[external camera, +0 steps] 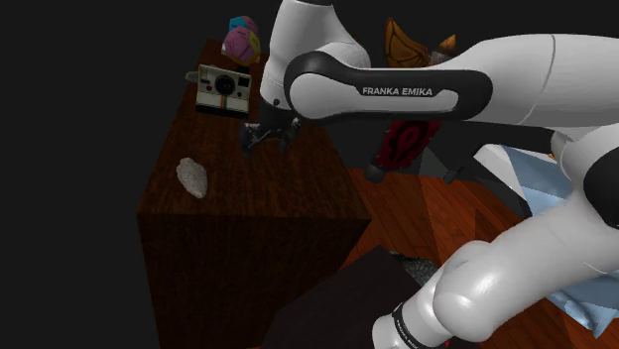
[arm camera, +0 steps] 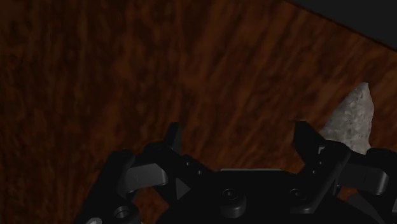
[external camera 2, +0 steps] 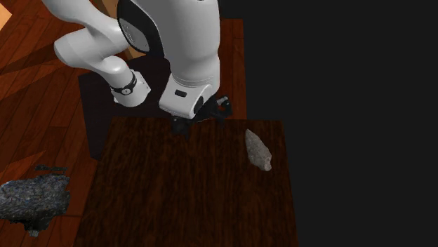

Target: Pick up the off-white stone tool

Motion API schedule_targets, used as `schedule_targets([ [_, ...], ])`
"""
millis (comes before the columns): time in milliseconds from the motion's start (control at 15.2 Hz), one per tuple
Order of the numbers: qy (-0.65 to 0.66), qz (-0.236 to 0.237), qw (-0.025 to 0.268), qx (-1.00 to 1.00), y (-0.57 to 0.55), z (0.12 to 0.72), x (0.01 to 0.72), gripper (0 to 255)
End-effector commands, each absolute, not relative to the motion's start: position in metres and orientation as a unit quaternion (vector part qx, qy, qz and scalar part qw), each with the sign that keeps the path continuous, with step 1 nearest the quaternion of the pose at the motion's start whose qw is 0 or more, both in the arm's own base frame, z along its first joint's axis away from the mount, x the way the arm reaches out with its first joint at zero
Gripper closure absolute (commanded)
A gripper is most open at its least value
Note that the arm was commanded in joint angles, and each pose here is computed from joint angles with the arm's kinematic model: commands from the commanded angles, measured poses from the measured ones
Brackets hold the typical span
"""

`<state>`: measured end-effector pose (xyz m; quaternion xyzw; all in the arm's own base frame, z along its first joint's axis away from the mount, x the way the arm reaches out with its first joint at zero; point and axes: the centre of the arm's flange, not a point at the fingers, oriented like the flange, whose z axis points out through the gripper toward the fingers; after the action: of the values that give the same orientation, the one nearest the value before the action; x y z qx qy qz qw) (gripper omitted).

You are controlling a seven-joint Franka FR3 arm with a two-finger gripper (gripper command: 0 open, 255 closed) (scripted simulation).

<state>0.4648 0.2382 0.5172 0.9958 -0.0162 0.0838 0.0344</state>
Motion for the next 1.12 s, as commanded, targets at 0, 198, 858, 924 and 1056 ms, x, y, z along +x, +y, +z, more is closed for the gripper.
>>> schedule_targets([
  [0,-0.010,0.081,0.033,0.996,0.260,0.506,0.477,0],
  [198,0.000,0.077,0.032,0.996,0.293,0.490,0.492,0],
  [858,0.025,0.067,0.030,0.997,0.376,0.438,0.526,0],
  [924,0.025,0.067,0.030,0.997,0.376,0.433,0.526,0],
  [1056,0.025,0.067,0.030,0.997,0.376,0.423,0.526,0],
])
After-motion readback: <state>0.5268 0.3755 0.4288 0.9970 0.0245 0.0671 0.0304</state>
